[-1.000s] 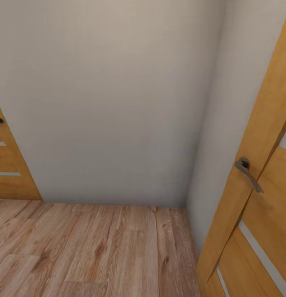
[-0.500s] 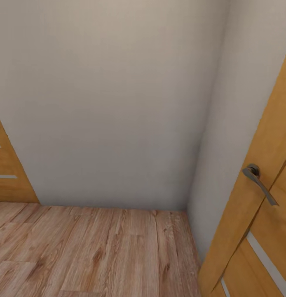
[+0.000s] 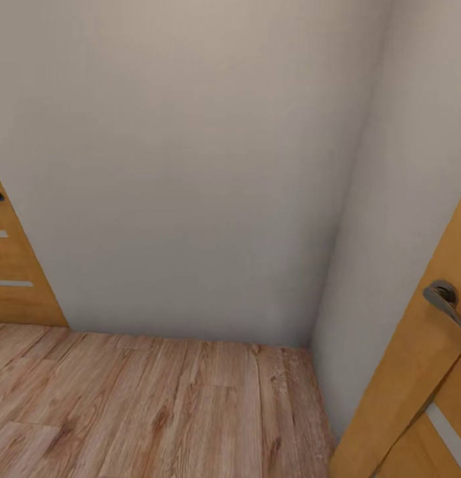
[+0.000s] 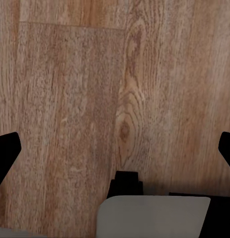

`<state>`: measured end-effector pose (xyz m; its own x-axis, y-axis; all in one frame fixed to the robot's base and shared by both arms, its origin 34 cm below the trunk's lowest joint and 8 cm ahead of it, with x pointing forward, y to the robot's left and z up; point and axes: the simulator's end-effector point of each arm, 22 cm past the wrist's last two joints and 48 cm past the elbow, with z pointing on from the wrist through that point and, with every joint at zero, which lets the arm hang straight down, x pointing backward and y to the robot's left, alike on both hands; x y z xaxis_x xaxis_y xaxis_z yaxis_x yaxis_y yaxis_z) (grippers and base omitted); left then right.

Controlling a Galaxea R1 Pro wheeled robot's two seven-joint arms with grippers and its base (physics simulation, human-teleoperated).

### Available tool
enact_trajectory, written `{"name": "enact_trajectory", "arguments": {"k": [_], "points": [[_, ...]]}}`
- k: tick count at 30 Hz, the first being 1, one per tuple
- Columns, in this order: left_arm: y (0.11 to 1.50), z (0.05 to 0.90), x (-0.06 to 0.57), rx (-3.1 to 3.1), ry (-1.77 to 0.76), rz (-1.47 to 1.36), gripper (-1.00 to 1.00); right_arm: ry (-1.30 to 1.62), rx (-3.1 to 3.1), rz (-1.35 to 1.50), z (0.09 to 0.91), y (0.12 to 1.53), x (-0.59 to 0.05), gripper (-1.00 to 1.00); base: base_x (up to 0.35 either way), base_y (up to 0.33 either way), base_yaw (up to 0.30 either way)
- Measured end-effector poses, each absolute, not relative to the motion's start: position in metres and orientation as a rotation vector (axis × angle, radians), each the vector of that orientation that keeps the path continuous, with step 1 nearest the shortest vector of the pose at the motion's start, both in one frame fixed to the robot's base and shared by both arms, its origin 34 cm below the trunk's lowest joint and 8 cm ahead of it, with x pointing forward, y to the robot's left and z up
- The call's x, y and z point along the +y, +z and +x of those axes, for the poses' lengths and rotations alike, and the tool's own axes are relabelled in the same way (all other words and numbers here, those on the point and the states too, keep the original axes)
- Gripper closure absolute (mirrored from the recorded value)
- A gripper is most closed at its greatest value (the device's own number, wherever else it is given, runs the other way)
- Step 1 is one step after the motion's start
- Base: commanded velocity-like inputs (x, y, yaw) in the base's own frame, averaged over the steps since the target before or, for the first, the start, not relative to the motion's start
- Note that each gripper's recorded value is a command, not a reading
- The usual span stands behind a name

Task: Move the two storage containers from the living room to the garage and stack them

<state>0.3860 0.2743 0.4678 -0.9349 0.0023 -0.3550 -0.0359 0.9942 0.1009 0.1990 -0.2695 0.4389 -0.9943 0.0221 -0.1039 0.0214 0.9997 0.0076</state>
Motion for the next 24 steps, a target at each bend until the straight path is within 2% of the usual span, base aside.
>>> {"name": "enact_trajectory", "arguments": {"k": [17, 24], "points": [[0.4673, 0.3852, 0.2744, 2.777, 0.150, -0.024, -1.00, 0.009, 3.039, 0.033, 0.1982, 0.4388, -0.2700, -1.00, 0.147, 0.000, 0.069], [0.4664, 0.3841, 0.2743, 2.780, 0.149, -0.024, -1.00, 0.010, 3.043, 0.034, 0.1967, 0.4385, -0.2695, -1.00, 0.077, 0.000, 0.202]]}}
